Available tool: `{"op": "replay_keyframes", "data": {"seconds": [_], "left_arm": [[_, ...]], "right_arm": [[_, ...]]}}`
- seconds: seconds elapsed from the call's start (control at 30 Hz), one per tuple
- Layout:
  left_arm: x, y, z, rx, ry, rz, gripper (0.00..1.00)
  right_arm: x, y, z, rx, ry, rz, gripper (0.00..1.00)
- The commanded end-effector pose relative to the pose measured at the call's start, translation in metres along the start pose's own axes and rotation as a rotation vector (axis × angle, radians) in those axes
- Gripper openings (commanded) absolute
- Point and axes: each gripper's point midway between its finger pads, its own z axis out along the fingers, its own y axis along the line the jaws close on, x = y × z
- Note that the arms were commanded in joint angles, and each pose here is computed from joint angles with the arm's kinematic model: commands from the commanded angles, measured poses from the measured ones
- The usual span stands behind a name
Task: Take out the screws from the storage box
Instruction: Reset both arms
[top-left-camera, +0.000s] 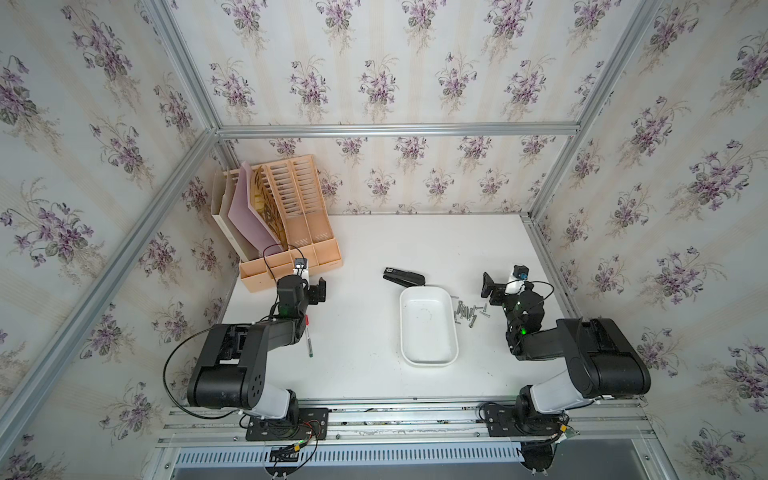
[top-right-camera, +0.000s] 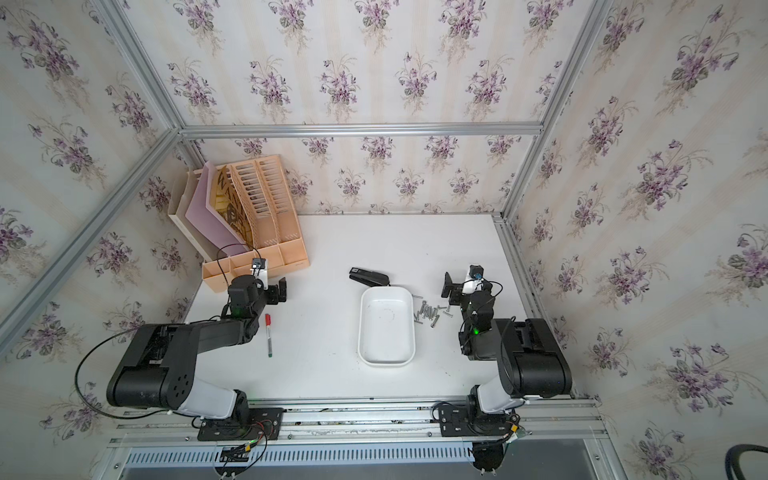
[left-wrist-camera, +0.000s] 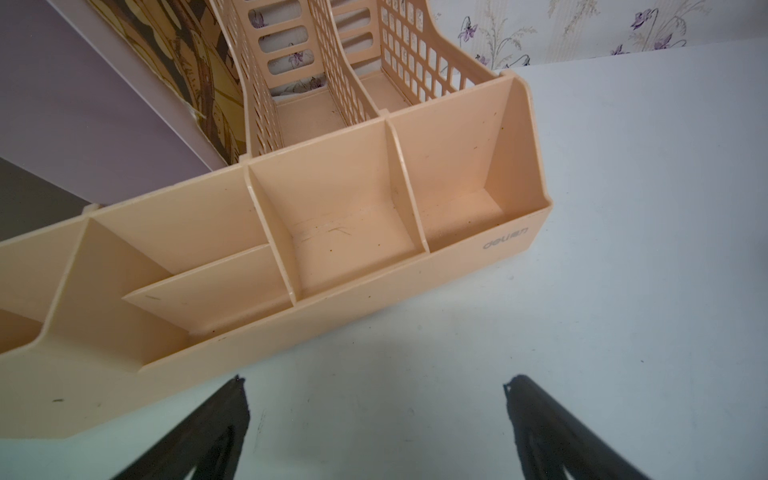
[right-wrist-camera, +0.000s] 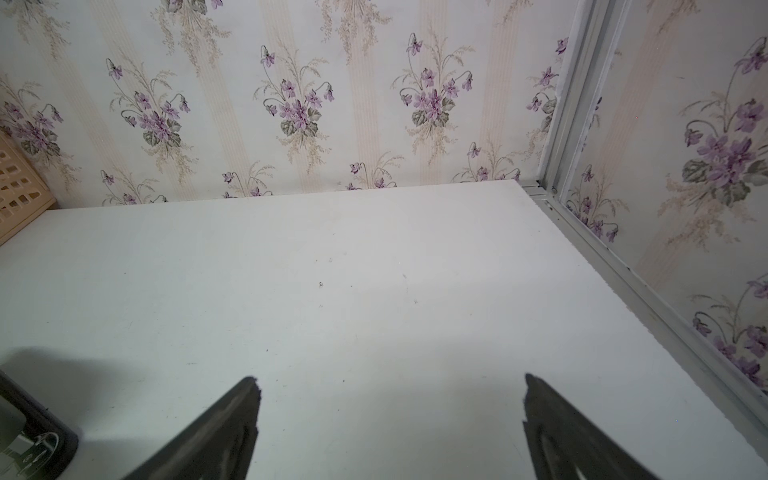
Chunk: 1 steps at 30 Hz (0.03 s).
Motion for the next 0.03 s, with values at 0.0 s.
{"op": "replay_keyframes", "data": {"seconds": [0.0], "left_arm": [[-0.0065,0.0015,-0.0003,-0.007,-0.023,0.007,0.99]], "right_arm": [[-0.0058,0.0014,-0.0001,-0.007,-0.022,-0.009,1.0]]}}
